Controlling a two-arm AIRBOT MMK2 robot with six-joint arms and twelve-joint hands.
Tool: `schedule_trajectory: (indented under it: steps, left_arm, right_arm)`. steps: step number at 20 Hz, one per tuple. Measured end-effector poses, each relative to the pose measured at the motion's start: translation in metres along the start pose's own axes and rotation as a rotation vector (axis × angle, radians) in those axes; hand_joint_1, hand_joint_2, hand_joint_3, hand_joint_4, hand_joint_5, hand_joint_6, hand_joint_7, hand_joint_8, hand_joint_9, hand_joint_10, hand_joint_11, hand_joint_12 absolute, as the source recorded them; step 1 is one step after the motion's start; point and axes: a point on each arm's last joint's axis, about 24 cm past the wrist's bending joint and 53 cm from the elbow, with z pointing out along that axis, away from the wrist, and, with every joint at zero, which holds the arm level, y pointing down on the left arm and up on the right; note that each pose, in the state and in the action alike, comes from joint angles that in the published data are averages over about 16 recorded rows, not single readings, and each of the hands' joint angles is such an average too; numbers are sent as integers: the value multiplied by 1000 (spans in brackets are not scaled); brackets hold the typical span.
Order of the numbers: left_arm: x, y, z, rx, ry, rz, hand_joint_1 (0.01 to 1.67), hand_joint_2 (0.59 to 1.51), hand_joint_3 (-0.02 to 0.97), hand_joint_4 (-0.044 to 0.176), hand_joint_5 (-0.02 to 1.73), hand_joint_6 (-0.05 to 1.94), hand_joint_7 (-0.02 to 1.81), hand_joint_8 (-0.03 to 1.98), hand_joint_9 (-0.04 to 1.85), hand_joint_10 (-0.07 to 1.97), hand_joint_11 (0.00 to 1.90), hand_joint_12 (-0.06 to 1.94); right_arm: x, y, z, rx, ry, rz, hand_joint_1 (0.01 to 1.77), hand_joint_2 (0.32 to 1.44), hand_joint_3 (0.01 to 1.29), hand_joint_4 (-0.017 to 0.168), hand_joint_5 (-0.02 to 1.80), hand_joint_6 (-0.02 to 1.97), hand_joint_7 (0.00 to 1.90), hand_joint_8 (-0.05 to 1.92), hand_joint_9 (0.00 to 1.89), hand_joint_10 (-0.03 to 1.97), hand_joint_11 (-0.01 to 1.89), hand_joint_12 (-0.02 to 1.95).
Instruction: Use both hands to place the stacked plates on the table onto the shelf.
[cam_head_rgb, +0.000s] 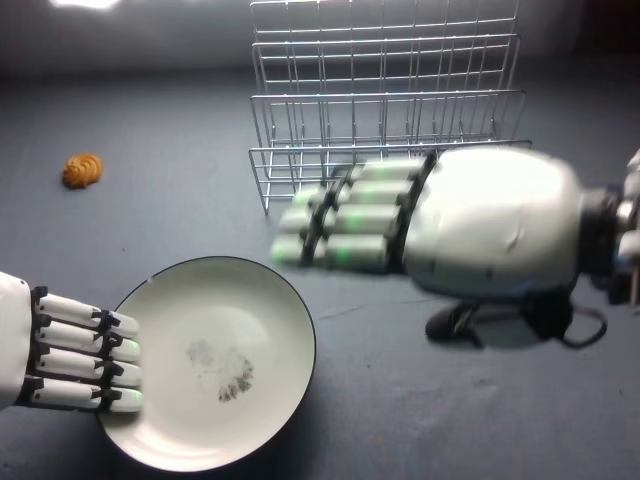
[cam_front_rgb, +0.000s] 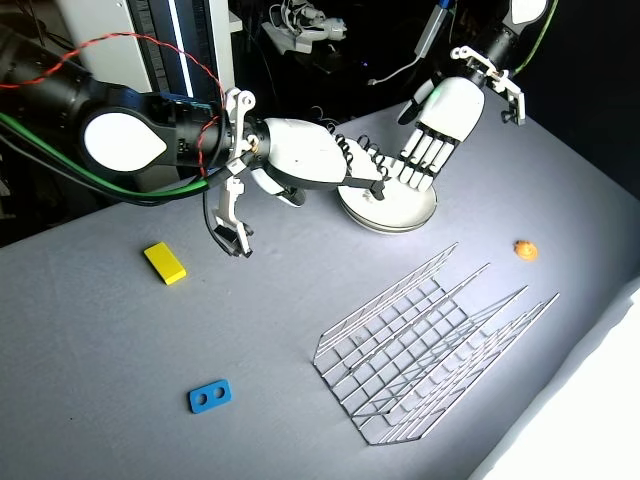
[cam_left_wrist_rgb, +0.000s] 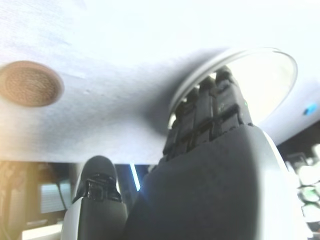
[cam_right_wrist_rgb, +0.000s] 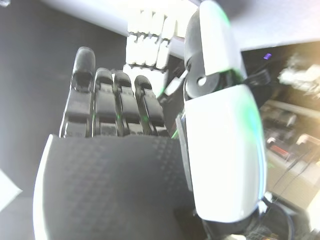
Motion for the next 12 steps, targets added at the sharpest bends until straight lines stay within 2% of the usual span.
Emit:
schedule_trajectory:
  steps: [12]
  left_arm:
    - [-1,-22,18,50,-4,-26,22,1186,17,-10,-9,-29,-4,-4,9,3,15,10]
  right_arm:
    - [-13,-10,-9,30,-25,29,1192,1040,17,3,42,16,14,14,16,5,21,561]
